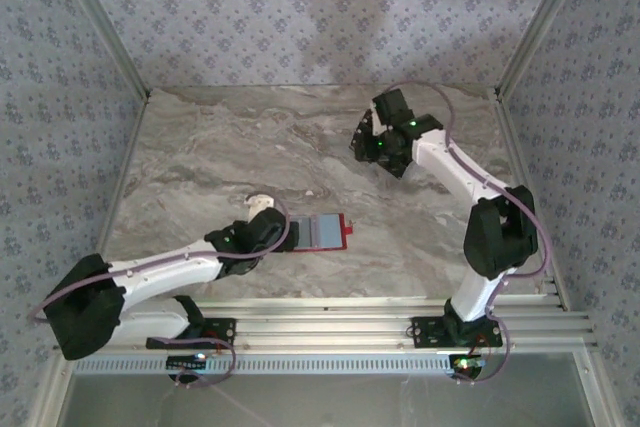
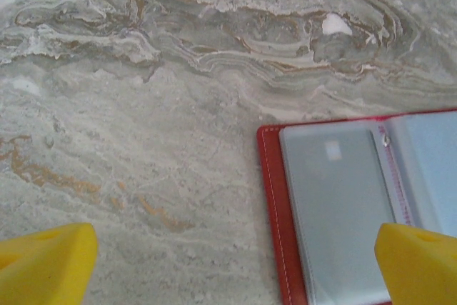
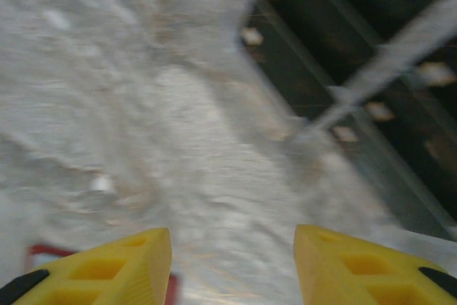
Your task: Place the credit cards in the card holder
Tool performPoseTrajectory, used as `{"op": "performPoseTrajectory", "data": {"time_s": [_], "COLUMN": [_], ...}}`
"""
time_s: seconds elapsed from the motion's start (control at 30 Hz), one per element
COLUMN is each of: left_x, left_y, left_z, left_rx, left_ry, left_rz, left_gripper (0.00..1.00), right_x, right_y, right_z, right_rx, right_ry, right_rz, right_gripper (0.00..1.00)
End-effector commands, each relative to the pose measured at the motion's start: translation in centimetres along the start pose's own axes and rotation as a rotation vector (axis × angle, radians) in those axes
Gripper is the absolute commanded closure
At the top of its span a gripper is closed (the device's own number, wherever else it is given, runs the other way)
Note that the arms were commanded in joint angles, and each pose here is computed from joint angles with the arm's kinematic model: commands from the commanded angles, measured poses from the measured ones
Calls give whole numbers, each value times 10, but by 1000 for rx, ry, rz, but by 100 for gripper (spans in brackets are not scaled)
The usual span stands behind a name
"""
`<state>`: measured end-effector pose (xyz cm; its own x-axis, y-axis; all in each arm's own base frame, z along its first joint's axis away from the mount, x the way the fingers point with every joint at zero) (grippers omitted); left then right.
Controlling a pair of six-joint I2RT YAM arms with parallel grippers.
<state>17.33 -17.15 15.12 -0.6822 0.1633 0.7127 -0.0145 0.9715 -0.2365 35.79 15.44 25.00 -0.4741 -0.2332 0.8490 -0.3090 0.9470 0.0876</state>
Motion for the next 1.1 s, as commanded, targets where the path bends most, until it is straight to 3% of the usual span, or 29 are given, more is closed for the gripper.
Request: {"op": "performPoseTrajectory", "data": {"time_s": [0.0, 0.3, 0.47, 0.9, 1.07], "left_x": [-2, -12, -15, -19, -19], "left_y": [-5, -13, -17, -15, -14], "left_z": [-10, -16, -17, -13, -12], "left_rx": [-16, -22, -29, -27, -25], "left_ry": [17, 43, 50, 65, 65], "left_rz": [-13, -25, -28, -36, -35], "left_gripper": [0, 0, 0, 0, 0], "right_x": [1, -26, -40, -73, -73], "right_y": [-17, -30, -32, -35, -33], "right_z": [4, 2, 1, 8, 11], "right_rx": [142, 255, 279, 325, 320], "right_ry": [100, 181, 204, 280, 277], "right_rz": [203, 328, 361, 391, 369], "right_gripper": [51, 62, 63, 64, 73]}}
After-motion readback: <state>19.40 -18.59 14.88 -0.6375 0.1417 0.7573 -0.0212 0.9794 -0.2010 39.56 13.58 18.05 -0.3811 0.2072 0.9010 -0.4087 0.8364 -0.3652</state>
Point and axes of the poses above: each hand's point on the last joint's axis, 136 mm out from that joint toward the fingers, its own x axis back along the fingers, its own y axis along the line the jaws close on, z = x × y, the point moved 10 cm from there along x, back along the fingers, and after that the axes turned 8 degrees about x, right-handed, at the moved point
